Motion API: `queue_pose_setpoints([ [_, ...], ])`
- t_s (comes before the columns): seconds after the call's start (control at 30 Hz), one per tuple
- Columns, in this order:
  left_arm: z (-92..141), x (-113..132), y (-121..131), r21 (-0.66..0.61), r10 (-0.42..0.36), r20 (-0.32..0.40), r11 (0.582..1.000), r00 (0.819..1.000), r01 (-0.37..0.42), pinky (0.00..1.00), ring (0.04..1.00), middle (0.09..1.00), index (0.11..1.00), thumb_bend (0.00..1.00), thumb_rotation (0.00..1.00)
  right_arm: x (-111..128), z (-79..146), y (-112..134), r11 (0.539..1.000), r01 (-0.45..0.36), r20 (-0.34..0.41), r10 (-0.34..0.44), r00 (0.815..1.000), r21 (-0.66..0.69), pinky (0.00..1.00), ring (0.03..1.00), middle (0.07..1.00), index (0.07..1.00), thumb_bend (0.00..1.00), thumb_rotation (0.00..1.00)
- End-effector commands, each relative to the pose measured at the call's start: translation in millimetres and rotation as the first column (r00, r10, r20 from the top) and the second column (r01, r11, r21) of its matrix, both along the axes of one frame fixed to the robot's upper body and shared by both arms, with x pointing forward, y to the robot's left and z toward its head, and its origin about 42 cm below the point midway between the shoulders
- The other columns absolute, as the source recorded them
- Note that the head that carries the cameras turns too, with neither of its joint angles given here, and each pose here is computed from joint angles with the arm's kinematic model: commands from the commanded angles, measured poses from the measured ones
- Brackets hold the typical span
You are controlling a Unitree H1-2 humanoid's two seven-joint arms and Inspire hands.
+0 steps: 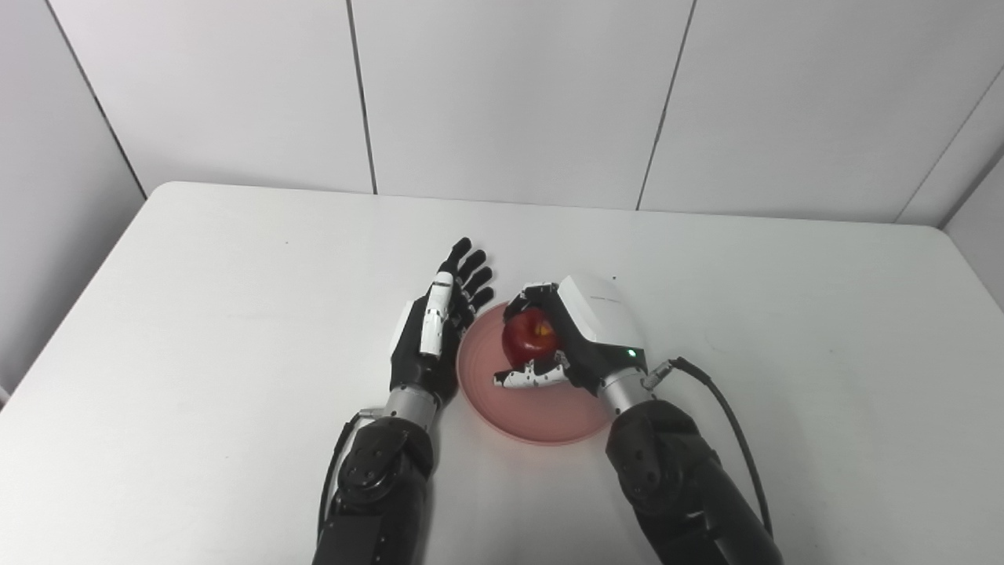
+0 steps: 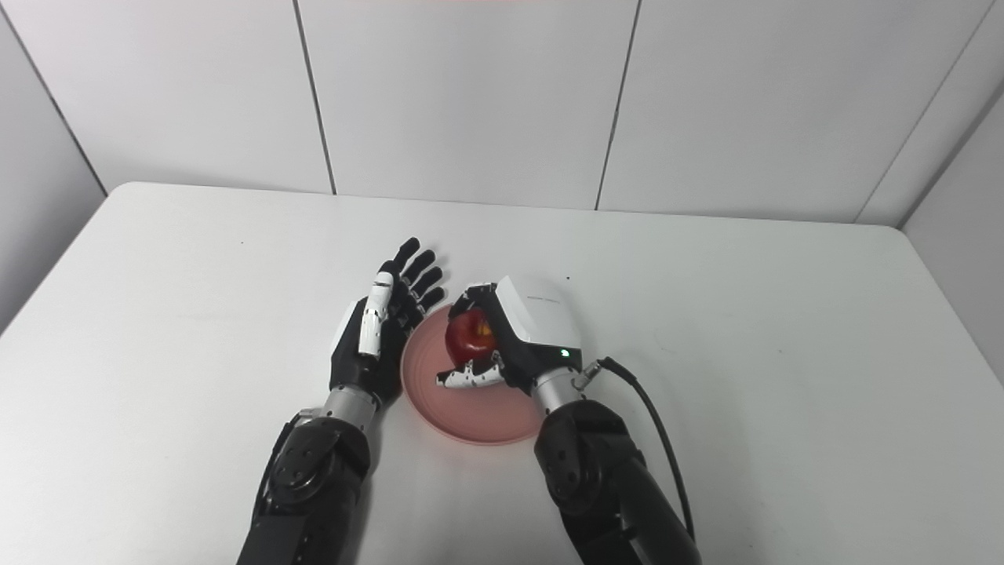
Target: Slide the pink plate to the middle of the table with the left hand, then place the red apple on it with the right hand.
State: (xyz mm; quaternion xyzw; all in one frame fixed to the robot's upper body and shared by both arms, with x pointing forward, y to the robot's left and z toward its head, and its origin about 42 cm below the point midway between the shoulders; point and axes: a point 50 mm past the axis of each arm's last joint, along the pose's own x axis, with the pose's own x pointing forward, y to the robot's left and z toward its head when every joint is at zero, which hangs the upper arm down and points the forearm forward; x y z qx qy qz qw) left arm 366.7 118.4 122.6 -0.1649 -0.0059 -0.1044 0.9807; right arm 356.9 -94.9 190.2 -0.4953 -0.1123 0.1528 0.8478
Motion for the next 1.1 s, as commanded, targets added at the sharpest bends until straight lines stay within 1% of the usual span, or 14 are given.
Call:
queue_pose_setpoints([
  [0.0, -18, -6, 1, 0.016, 0.005, -0.085, 1.0, 0.996, -0.003, 0.92, 0.927, 0.939, 0.929, 0.36, 1.0, 0, 8, 2, 1.0, 0.0, -0.009, 0.0, 1.0, -0.002, 0.21, 0.323, 0.464, 0.65, 0.94, 0.22],
  [0.03, -18, -6, 1, 0.019, 0.007, -0.088, 1.0, 0.996, -0.006, 0.92, 0.924, 0.936, 0.926, 0.36, 1.0, 0, 8, 2, 1.0, -0.006, -0.015, 0.006, 1.0, -0.005, 0.22, 0.345, 0.492, 0.678, 0.97, 0.25],
  [0.1, -18, -6, 0, 0.023, 0.01, -0.091, 1.0, 0.996, -0.008, 0.92, 0.923, 0.935, 0.924, 0.36, 1.0, -1, 7, 2, 1.0, -0.016, -0.021, 0.016, 1.0, -0.012, 0.23, 0.36, 0.507, 0.686, 0.98, 0.26],
  [0.13, -18, -6, 0, 0.025, 0.011, -0.093, 1.0, 0.996, -0.009, 0.92, 0.923, 0.934, 0.923, 0.36, 1.0, -1, 7, 1, 1.0, -0.02, -0.023, 0.02, 1.0, -0.015, 0.29, 0.42, 0.555, 0.699, 0.99, 0.27],
  [0.17, -18, -6, 1, 0.024, 0.011, -0.094, 1.0, 0.995, -0.009, 0.92, 0.923, 0.934, 0.923, 0.36, 1.0, -2, 7, 1, 0.999, -0.025, -0.023, 0.025, 0.999, -0.02, 0.31, 0.451, 0.579, 0.705, 1.0, 0.28],
  [0.27, -19, -7, 1, 0.031, 0.013, -0.097, 0.999, 0.995, -0.01, 0.91, 0.921, 0.93, 0.922, 0.37, 1.0, -3, 7, 0, 0.999, -0.039, -0.03, 0.038, 0.999, -0.025, 0.5, 0.655, 0.754, 0.777, 1.0, 0.35],
  [0.3, -19, -7, 1, 0.034, 0.015, -0.099, 0.999, 0.995, -0.011, 0.91, 0.921, 0.93, 0.922, 0.37, 1.0, -3, 8, -1, 0.999, -0.041, -0.033, 0.04, 0.999, -0.024, 0.52, 0.666, 0.762, 0.78, 1.0, 0.35],
  [0.33, -19, -7, 1, 0.036, 0.016, -0.101, 0.999, 0.995, -0.013, 0.91, 0.919, 0.928, 0.921, 0.37, 1.0, -3, 8, -1, 0.999, -0.043, -0.036, 0.042, 0.998, -0.023, 0.58, 0.716, 0.794, 0.8, 1.0, 0.36],
  [0.43, -18, -7, 1, 0.032, 0.022, -0.104, 0.999, 0.994, -0.018, 0.9, 0.914, 0.923, 0.917, 0.37, 1.0, -4, 8, -2, 0.999, -0.04, -0.046, 0.039, 0.998, -0.033, 0.67, 0.781, 0.832, 0.835, 1.0, 0.38],
  [0.57, -18, -8, 1, 0.027, 0.021, -0.104, 0.999, 0.994, -0.019, 0.91, 0.918, 0.925, 0.922, 0.36, 1.0, -5, 9, -4, 0.997, -0.049, -0.053, 0.046, 0.998, -0.053, 0.82, 0.869, 0.885, 0.901, 1.0, 0.44],
  [0.67, -18, -8, 1, 0.025, 0.019, -0.1, 1.0, 0.995, -0.016, 0.91, 0.92, 0.928, 0.925, 0.36, 1.0, -6, 10, -6, 0.996, -0.058, -0.055, 0.054, 0.997, -0.069, 0.86, 0.893, 0.905, 0.925, 1.0, 0.47],
  [0.8, -18, -8, 1, 0.018, 0.017, -0.1, 1.0, 0.995, -0.015, 0.91, 0.924, 0.933, 0.926, 0.36, 1.0, -7, 11, -9, 0.994, -0.069, -0.055, 0.065, 0.996, -0.08, 0.89, 0.915, 0.932, 0.951, 1.0, 0.5],
  [0.9, -18, -8, 1, 0.018, 0.02, -0.101, 1.0, 0.995, -0.018, 0.91, 0.923, 0.932, 0.925, 0.36, 1.0, -8, 11, -13, 0.994, -0.078, -0.051, 0.075, 0.996, -0.078, 0.92, 0.95, 0.964, 0.981, 1.0, 0.55],
  [1.07, -19, -7, 2, 0.011, 0.022, -0.103, 1.0, 0.994, -0.021, 0.91, 0.923, 0.931, 0.923, 0.36, 1.0, -9, 15, -18, 0.995, -0.079, -0.042, 0.076, 0.996, -0.069, 0.95, 0.983, 0.993, 1.0, 1.0, 0.59],
])
